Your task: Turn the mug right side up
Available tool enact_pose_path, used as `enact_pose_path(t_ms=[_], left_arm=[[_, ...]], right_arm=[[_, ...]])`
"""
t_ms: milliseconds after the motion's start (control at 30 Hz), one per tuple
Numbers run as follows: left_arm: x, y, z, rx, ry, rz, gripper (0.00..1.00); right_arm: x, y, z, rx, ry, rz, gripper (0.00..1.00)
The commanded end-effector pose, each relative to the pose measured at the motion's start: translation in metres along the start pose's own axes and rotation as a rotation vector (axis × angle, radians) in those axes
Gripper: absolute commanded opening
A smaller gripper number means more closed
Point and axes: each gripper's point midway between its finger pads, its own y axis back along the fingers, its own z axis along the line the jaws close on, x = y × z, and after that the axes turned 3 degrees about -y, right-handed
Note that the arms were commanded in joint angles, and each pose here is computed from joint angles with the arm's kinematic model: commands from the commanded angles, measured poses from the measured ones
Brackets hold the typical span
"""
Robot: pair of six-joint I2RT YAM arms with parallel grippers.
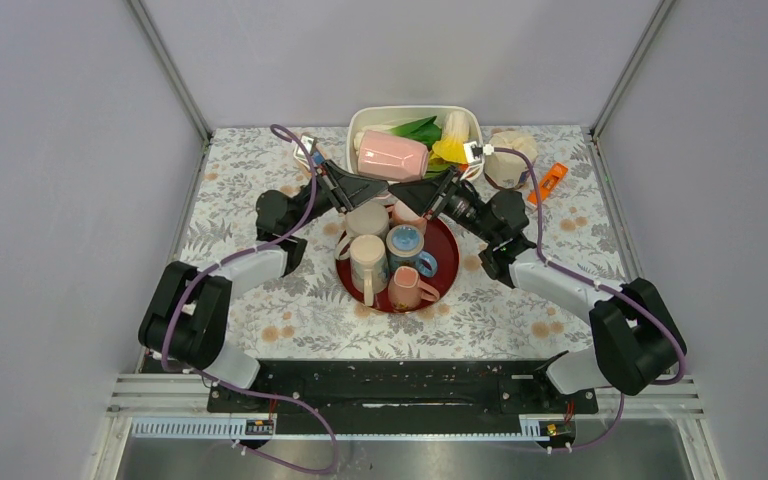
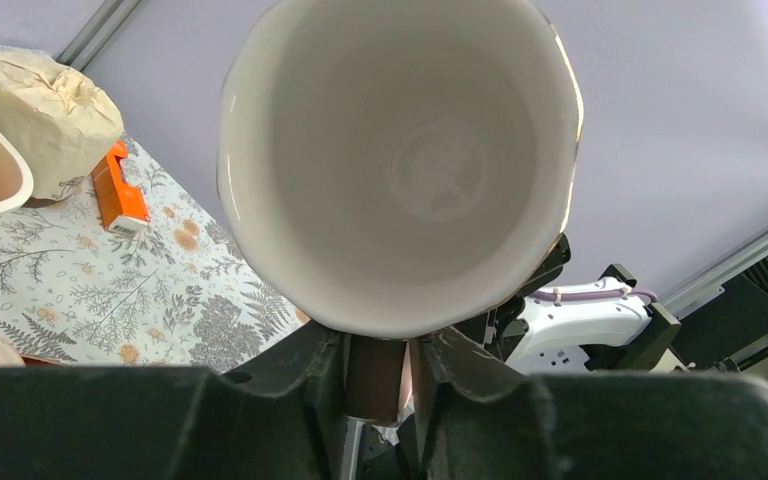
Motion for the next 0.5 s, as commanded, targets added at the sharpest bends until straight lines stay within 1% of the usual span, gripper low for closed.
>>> enact_pose_path(t_ms=[0,100,233,367,400,467], left_arm=[[-0.035,-0.008,-0.053,0.133,-0.16,-0.095,0.24],[-0.035,-0.009,-0.053,0.131,-0.159,-0.092,0.12],[-0.038,-0.009,-0.056,0.133,-0.158,-0.097,0.0],[-0.045,-0.005,-0.06,0.138,-0.168,-0.115,0.0],[-0.049,-0.004,-0.061,0.137,-0.175,-0.121,0.0],[-0.056,-0.001,-0.064,0.137,-0.189,-0.133,0.0]], right_arm=[[0.012,-0.001,0.044,-0.142,0.046,0.087,0.0],[0.013,-0.001,0.043,-0.141,0.053,0.092,0.0],[0.016,0.001,0.041,-0.139,0.064,0.096,0.0],[0.018,0.003,0.041,-0.155,0.098,0.103,0.0],[0.019,0.004,0.042,-0.163,0.111,0.107,0.06],[0.022,0.007,0.043,-0.183,0.149,0.121,0.23]])
